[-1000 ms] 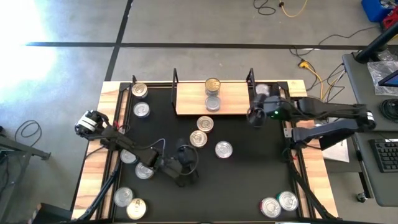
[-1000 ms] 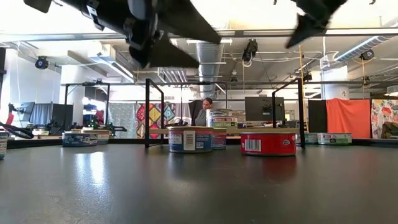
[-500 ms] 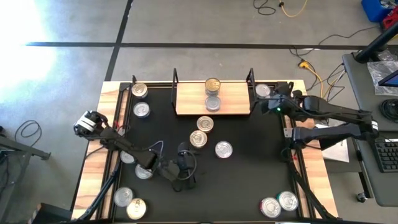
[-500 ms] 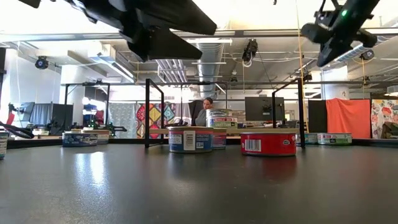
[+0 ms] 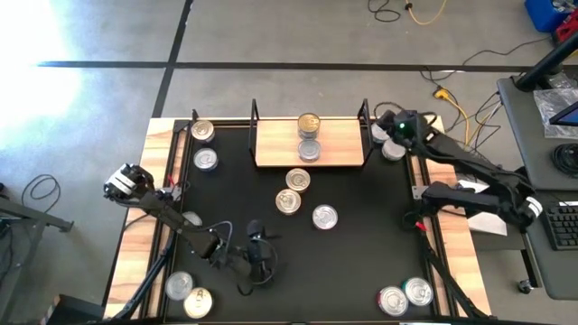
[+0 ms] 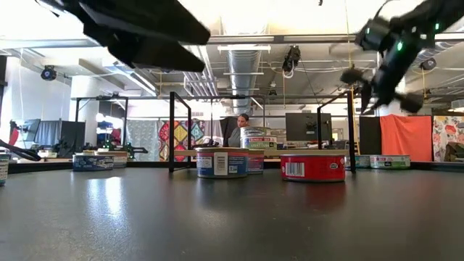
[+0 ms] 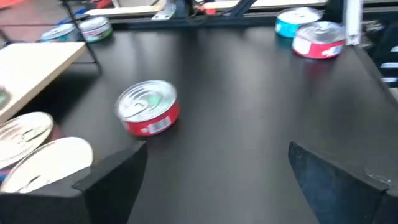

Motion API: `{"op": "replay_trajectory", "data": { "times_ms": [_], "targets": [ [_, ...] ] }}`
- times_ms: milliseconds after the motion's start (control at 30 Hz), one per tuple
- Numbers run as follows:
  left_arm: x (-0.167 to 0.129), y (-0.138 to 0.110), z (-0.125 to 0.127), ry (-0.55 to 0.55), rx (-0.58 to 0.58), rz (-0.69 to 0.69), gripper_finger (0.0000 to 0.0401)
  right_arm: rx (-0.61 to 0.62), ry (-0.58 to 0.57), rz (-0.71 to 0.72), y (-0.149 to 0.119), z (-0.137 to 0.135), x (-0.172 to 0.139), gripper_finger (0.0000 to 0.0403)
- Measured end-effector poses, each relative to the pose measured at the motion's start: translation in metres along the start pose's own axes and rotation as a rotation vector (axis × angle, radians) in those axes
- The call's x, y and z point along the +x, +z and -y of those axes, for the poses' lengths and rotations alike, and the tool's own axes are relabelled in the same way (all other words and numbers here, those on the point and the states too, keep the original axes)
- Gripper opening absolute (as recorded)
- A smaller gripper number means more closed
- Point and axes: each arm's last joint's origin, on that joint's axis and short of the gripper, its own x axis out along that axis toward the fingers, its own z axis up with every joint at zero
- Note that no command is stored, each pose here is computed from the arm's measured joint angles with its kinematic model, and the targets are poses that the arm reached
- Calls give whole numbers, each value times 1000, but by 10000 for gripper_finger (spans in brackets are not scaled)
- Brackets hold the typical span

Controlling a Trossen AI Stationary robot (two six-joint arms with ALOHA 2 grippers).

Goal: Stack canned seafood by type on shelf
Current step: Stack the green tuna can on the shelf aligned with the other green tuna can

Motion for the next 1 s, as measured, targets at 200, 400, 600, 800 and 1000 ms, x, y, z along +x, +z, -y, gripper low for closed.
{"op": "replay_trajectory", "data": {
  "times_ms": [200, 400, 600, 800, 1000],
  "targets": [
    [-4, -9, 0, 23, -21, -61, 372, 217, -159, 92, -17, 36, 24, 18],
    [-4, -11, -2, 36, -60, -79, 372, 279, -243, 132, -29, 61, 31, 18],
    [-4, -11, -1, 35, -68, -78, 372, 301, -268, 171, -37, 81, 36, 18],
    [-8, -9, -5, 42, -62, -96, 372, 260, -234, 185, -43, 92, 40, 18],
    [-17, -5, -10, 51, -47, -117, 372, 225, -240, 135, -60, 99, 32, 18]
  ]
}}
